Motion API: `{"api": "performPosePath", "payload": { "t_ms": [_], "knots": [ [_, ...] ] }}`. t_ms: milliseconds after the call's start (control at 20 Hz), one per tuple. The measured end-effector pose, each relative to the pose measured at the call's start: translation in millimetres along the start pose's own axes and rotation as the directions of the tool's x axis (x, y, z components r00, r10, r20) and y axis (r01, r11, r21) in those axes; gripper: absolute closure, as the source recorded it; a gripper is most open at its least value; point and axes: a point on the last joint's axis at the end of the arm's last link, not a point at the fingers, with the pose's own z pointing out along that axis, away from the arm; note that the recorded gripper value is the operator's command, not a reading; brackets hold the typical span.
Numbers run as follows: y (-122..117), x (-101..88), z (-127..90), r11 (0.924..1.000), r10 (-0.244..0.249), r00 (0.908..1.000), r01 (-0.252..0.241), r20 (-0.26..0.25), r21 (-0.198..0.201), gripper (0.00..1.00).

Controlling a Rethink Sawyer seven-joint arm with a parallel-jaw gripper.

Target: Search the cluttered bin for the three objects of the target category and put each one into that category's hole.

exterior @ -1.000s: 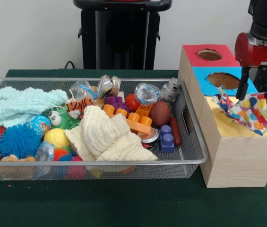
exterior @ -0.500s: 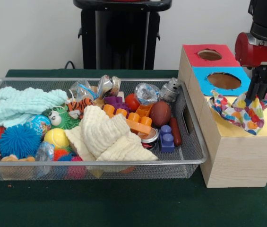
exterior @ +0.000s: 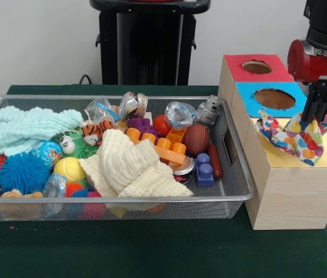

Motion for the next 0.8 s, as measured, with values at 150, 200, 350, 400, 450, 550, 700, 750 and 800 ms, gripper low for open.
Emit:
{"api": "performPosePath", "payload": {
  "t_ms": [150, 200, 350, 400, 450, 550, 700, 750, 800],
  "knots": [
    [0.0, 0.0, -0.1, 1.0000, 0.000, 1.0000, 0.000, 0.000, 0.000, 1.00],
    [0.0, 0.0, -0.1, 1.0000, 0.000, 1.0000, 0.000, 0.000, 0.000, 0.00],
    [0.0, 0.0, -0.1, 1.0000, 0.000, 1.0000, 0.000, 0.000, 0.000, 0.00],
    [0.0, 0.0, -0.1, 1.0000, 0.000, 1.0000, 0.000, 0.000, 0.000, 0.00],
    [0.0, 0.0, -0.1, 1.0000, 0.000, 1.0000, 0.000, 0.000, 0.000, 0.00],
    [0.0, 0.0, 0.0, 1.0000, 0.000, 1.0000, 0.000, 0.000, 0.000, 0.00],
    [0.0, 0.0, 0.0, 1.0000, 0.000, 1.0000, 0.000, 0.000, 0.000, 0.00],
    [0.0, 0.0, 0.0, 1.0000, 0.000, 1.0000, 0.000, 0.000, 0.000, 0.00],
    [-0.1, 0.0, 0.0, 1.0000, 0.000, 1.0000, 0.000, 0.000, 0.000, 0.00]
  ]
}}
